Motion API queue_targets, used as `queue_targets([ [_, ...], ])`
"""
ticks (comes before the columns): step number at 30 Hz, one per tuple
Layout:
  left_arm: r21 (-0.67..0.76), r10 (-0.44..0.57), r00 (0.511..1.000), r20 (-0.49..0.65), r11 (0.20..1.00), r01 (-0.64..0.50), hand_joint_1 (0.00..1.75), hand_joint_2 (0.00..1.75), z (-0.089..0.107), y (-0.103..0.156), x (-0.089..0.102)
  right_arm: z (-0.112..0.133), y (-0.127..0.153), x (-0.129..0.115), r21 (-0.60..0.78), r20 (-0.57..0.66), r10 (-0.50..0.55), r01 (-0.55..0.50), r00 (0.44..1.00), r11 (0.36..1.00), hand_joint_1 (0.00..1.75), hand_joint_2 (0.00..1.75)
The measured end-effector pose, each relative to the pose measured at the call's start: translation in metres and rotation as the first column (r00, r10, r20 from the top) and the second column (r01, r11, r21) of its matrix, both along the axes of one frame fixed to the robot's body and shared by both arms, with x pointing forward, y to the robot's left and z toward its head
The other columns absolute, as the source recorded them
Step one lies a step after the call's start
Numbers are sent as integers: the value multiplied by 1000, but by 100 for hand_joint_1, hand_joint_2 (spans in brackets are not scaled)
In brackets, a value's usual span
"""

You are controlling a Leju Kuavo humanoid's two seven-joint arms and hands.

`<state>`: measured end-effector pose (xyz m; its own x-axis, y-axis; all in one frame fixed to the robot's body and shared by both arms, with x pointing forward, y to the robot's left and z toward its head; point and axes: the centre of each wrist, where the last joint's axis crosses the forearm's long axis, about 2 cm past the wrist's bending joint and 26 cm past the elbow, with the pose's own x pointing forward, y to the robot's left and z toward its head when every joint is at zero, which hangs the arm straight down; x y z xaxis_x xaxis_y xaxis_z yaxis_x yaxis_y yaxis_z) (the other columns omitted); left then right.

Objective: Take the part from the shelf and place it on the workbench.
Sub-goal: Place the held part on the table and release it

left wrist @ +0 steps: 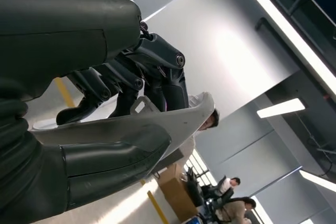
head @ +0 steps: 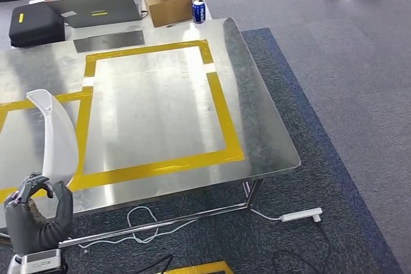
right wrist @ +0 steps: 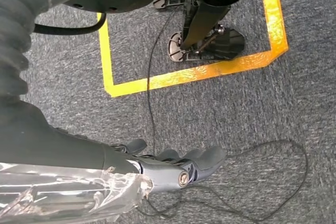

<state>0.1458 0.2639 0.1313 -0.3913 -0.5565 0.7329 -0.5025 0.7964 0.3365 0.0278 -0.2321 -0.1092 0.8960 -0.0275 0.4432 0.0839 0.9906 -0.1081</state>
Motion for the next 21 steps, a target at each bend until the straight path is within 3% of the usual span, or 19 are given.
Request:
queue_targets([
  [8, 183, 31, 999, -34, 983, -24, 175, 175, -8, 17, 10, 0, -1, 6, 11, 7, 52, -52, 999, 999, 0, 175],
  [14, 470, 61, 974, -219, 881, 50, 175, 175, -21, 45, 41, 0, -16, 18, 40, 6, 87, -87, 996, 995, 0, 175],
  [21, 569, 85, 929, -360, 809, 146, 175, 175, -33, 61, 68, 0, -21, 25, 30, 3, 131, -131, 991, 991, 0, 175],
])
